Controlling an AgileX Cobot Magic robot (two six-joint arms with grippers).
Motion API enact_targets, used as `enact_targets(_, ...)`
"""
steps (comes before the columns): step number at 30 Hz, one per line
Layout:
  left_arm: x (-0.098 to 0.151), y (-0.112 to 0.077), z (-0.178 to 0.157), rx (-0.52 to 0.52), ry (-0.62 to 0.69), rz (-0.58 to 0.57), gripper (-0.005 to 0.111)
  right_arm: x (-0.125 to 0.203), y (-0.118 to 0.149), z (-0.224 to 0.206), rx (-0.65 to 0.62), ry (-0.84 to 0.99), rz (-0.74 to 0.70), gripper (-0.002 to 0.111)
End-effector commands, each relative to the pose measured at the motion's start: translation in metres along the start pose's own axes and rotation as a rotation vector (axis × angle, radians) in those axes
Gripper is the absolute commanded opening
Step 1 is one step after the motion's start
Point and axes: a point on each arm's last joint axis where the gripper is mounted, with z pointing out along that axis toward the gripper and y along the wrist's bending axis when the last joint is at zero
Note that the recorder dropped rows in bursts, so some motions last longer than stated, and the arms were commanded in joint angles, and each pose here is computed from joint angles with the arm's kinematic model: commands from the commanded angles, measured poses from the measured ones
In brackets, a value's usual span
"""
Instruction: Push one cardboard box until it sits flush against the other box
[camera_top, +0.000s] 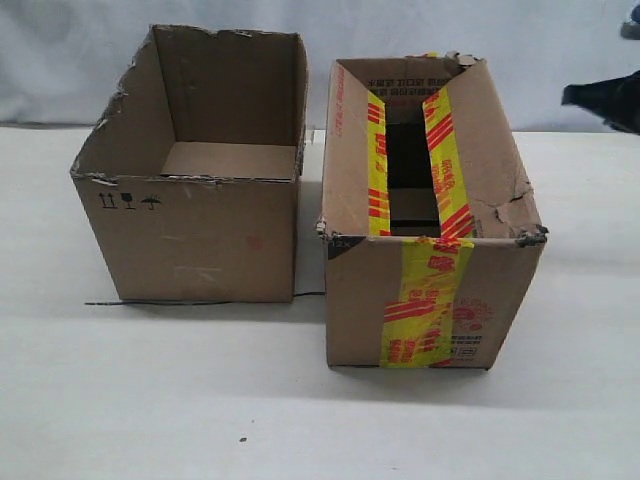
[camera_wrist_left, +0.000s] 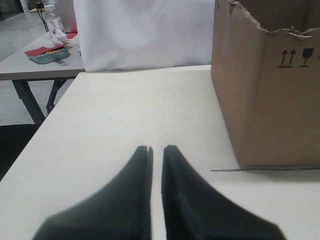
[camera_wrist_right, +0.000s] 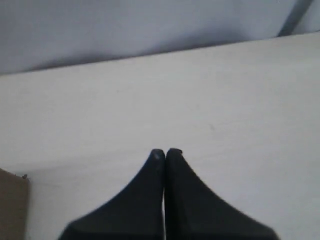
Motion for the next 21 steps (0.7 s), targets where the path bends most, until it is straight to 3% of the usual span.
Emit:
enact_targets(1, 0.0, 0.0, 0.0, 0.002, -0.007, -0.012, 0.0, 0.012, -0.019, -0.09, 0.006, -0.082, 0.103, 0.0)
enact_targets(4, 0.0, 0.0, 0.0, 0.002, -0.007, -0.012, 0.0, 0.047, -0.01, -0.145, -0.062, -0.154, 0.166, 0.0)
enact_targets(8, 0.0, 0.0, 0.0, 0.002, -0.007, -0.012, 0.0, 0.129, 0.022, -0.216, -0.283, -0.212, 0.108, 0.0)
enact_targets(10, 0.0, 0.0, 0.0, 0.002, -0.007, -0.012, 0.0, 0.165, 0.032, -0.23, -0.4, -0.159, 0.09, 0.0)
enact_targets(14, 0.0, 0.0, 0.0, 0.002, -0.007, -0.012, 0.0, 0.217, 0.046, -0.233, -0.572, -0.042, 0.012, 0.0)
enact_targets(21, 0.0, 0.0, 0.0, 0.002, -0.007, -0.012, 0.0, 0.23, 0.064, -0.212, -0.62, -0.04, -0.003, 0.0)
